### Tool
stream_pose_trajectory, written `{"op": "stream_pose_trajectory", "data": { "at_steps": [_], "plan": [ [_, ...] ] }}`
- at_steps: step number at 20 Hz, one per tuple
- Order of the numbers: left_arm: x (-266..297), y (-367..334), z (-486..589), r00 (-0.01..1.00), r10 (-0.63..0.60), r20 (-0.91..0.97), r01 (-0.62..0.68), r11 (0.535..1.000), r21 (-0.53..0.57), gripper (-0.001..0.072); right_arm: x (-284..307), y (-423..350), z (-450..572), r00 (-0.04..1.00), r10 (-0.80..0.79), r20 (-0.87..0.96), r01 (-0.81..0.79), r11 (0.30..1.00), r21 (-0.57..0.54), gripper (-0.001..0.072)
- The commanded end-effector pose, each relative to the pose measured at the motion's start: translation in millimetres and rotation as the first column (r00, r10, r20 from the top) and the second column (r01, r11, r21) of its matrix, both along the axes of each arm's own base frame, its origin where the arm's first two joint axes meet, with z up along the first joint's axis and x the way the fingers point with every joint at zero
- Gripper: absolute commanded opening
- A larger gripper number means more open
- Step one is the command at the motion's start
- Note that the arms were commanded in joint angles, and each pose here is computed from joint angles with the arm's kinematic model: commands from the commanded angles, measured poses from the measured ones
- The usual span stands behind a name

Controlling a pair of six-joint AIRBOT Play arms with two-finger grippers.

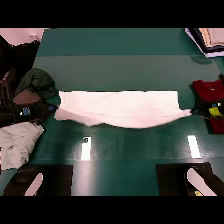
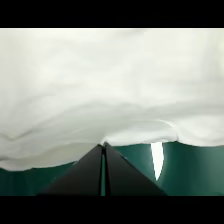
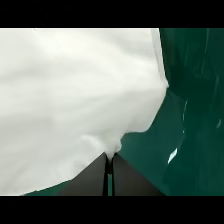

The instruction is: Fold the shirts.

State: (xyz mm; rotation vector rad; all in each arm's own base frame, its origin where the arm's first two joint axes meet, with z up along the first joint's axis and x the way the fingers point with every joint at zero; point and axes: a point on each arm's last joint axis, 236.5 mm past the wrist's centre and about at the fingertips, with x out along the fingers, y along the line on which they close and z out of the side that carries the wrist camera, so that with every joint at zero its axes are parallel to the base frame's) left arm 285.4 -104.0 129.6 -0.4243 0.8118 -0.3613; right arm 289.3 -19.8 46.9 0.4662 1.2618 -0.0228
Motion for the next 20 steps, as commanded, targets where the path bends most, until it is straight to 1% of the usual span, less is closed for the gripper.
{"op": "stream_pose_trajectory", "data": {
  "at_steps": [1, 4, 6, 10, 15, 17, 20],
  "plan": [
    [38, 31, 26, 0.973, 0.133, 0.187, -0.143, 0.989, 0.038, 0.0026, 51, 9, 19, 0.994, 0.035, 0.099, -0.035, 0.999, -0.003, 0.0014],
    [49, 41, 36, 0.952, 0.171, 0.254, -0.189, 0.981, 0.046, 0.0026, 86, 20, 9, 0.992, 0.078, 0.103, -0.078, 0.997, -0.009, 0.0014],
    [55, 46, 36, 0.946, 0.183, 0.267, -0.205, 0.977, 0.055, 0.0026, 103, 24, -2, 0.991, 0.092, 0.095, -0.092, 0.996, -0.008, 0.0014],
    [77, 48, -1, 0.965, 0.198, 0.171, -0.211, 0.976, 0.061, 0.0027, 120, 27, -22, 0.993, 0.096, 0.076, -0.096, 0.995, -0.004, 0.0014],
    [106, 54, -44, 0.966, 0.242, 0.088, -0.247, 0.967, 0.056, 0.0027, 143, 19, -19, 0.986, 0.060, 0.158, -0.056, 0.998, -0.028, 0.0015],
    [114, 57, -53, 0.962, 0.260, 0.079, -0.265, 0.963, 0.051, 0.0027, 152, 16, -16, 0.980, 0.047, 0.193, -0.041, 0.998, -0.037, 0.0016],
    [130, 64, -51, 0.944, 0.308, 0.114, -0.313, 0.950, 0.024, 0.0027, 162, 11, -13, 0.971, 0.031, 0.236, -0.020, 0.999, -0.049, 0.0016]
  ]
}}
